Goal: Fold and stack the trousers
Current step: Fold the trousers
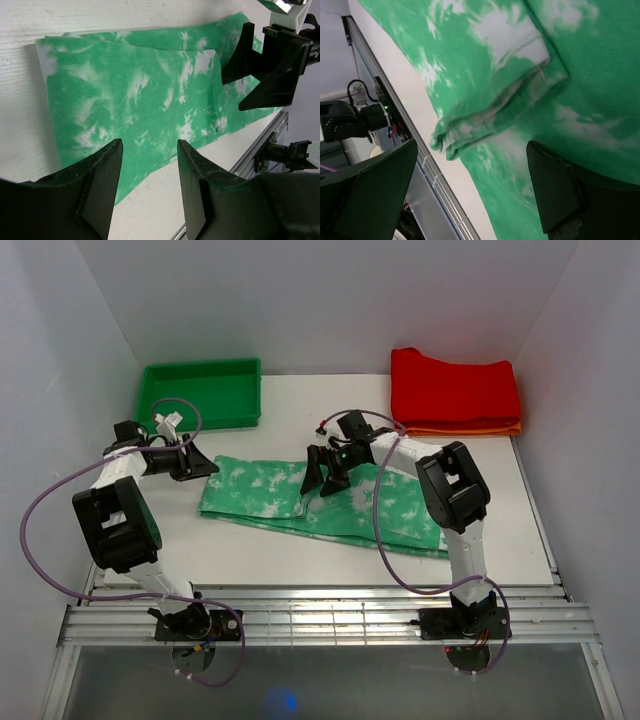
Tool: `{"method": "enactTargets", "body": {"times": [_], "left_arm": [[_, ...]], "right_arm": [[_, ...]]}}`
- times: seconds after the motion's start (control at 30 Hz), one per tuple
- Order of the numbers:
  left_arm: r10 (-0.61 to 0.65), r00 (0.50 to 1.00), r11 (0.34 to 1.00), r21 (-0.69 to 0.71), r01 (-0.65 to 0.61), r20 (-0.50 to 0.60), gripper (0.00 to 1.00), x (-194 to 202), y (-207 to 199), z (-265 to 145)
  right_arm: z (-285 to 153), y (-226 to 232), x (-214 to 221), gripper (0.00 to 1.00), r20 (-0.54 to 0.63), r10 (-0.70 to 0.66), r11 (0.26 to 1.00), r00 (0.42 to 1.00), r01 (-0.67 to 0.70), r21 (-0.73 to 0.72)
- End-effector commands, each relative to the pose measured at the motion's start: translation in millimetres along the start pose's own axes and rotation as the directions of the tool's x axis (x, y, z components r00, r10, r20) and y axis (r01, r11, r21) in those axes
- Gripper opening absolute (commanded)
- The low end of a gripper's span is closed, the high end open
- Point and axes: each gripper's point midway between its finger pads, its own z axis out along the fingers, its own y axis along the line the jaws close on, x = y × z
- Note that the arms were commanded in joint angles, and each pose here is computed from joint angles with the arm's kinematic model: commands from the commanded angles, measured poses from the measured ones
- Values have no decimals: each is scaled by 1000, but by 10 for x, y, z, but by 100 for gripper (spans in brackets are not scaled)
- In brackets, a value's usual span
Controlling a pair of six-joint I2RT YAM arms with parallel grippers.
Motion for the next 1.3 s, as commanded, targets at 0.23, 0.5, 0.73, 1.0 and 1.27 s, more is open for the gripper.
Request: {"method": "enactTargets", "body": {"times": [0.23,0.5,0.73,1.0,1.27], "left_arm": [[43,998,999,-25,-42,34,59,-61,-26,-67],[46,998,998,-39,-45,46,59,-141,-12,-83],[45,998,998,-44,-43,46,59,-172,32,-58],[76,995,997,-27,-74,62,59,-231,-40,-88],[107,992,992,52,-111,69,57,-226,-199,-58]], "right_arm": [[245,174,-44,96,1,142,983,990,-141,-118],[283,101,41,70,-17,188,976,982,-189,-110],[161,227,-49,8,15,148,982,989,-145,-124],[-138,319,-25,8,49,146,980,988,-138,-141],[-122,129,129,8,36,166,982,985,-162,-102]]}}
